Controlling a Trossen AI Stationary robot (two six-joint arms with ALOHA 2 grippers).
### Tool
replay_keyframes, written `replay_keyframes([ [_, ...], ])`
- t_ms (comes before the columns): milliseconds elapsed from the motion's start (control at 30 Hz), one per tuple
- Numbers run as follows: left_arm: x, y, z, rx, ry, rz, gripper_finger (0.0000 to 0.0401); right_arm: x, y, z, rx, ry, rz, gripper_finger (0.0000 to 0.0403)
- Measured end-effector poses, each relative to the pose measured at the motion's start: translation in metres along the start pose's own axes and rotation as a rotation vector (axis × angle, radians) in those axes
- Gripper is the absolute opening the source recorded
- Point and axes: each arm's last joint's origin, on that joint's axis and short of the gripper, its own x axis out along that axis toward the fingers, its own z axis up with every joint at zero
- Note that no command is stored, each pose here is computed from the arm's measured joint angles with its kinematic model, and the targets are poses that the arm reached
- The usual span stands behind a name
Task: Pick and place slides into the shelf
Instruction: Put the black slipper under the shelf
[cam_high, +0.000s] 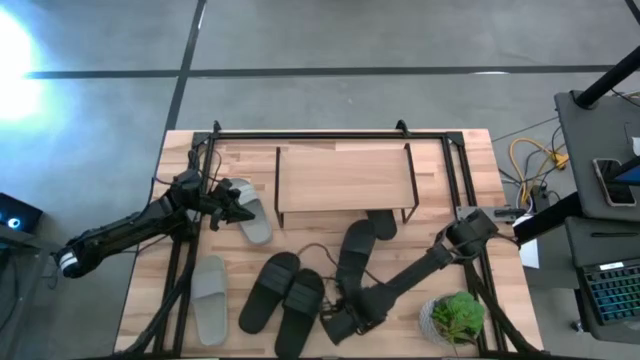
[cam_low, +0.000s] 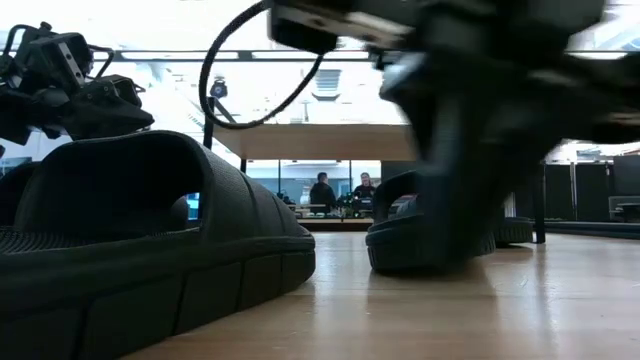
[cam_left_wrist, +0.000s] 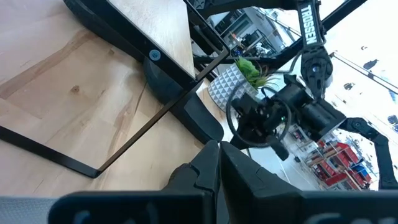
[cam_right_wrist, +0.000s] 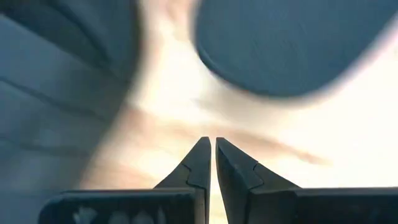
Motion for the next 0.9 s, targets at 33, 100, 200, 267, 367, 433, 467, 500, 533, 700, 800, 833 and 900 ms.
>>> replay_keyframes([
  [33,0.0,0.0,0.0,0.0,0.0,0.0,0.0,-0.001,-0.004,-0.003,0.004,-0.008,-0.026,0.0017],
  [100,0.0,0.0,0.0,0.0,0.0,0.0,0.0,-0.003,-0.014,-0.007,0.04,-0.04,-0.089,0.0017],
  [200,0.0,0.0,0.0,0.001,-0.001,-0.001,0.0,-0.007,-0.03,-0.009,0.123,-0.116,-0.203,0.0017],
  [267,0.0,0.0,0.0,0.0,0.0,0.0,0.0,-0.009,-0.033,-0.009,0.15,-0.135,-0.222,0.0017],
  [367,0.0,0.0,0.0,-0.001,0.0,0.0,0.0,-0.009,-0.027,-0.012,0.103,-0.095,-0.157,0.0017],
  [433,0.0,0.0,0.0,0.0,0.0,0.0,0.0,-0.007,-0.016,-0.014,0.061,-0.057,-0.063,0.0017],
  [467,0.0,0.0,0.0,0.001,0.0,-0.001,0.0,-0.006,-0.011,-0.014,0.044,-0.039,-0.017,0.0017],
  [500,0.0,0.0,0.0,0.0,0.0,0.0,0.0,-0.006,-0.005,-0.013,0.032,-0.019,0.028,0.0017],
  [533,0.0,0.0,0.0,0.001,-0.001,-0.001,0.0,-0.006,0.0,-0.012,0.023,-0.006,0.071,0.0017],
  [700,0.0,0.0,0.0,0.001,-0.001,-0.001,0.0,-0.003,0.016,0.006,0.004,-0.044,0.156,0.0017],
  [800,0.0,0.0,0.0,0.002,-0.001,-0.001,0.0,0.0,0.021,0.021,-0.01,-0.076,0.151,0.0017],
  [833,0.0,0.0,0.0,0.001,-0.001,-0.001,0.0,0.001,0.023,0.026,-0.012,-0.089,0.151,0.0017],
  [900,0.0,0.0,0.0,0.002,-0.001,-0.001,0.0,0.002,0.026,0.036,-0.018,-0.104,0.149,0.0017],
])
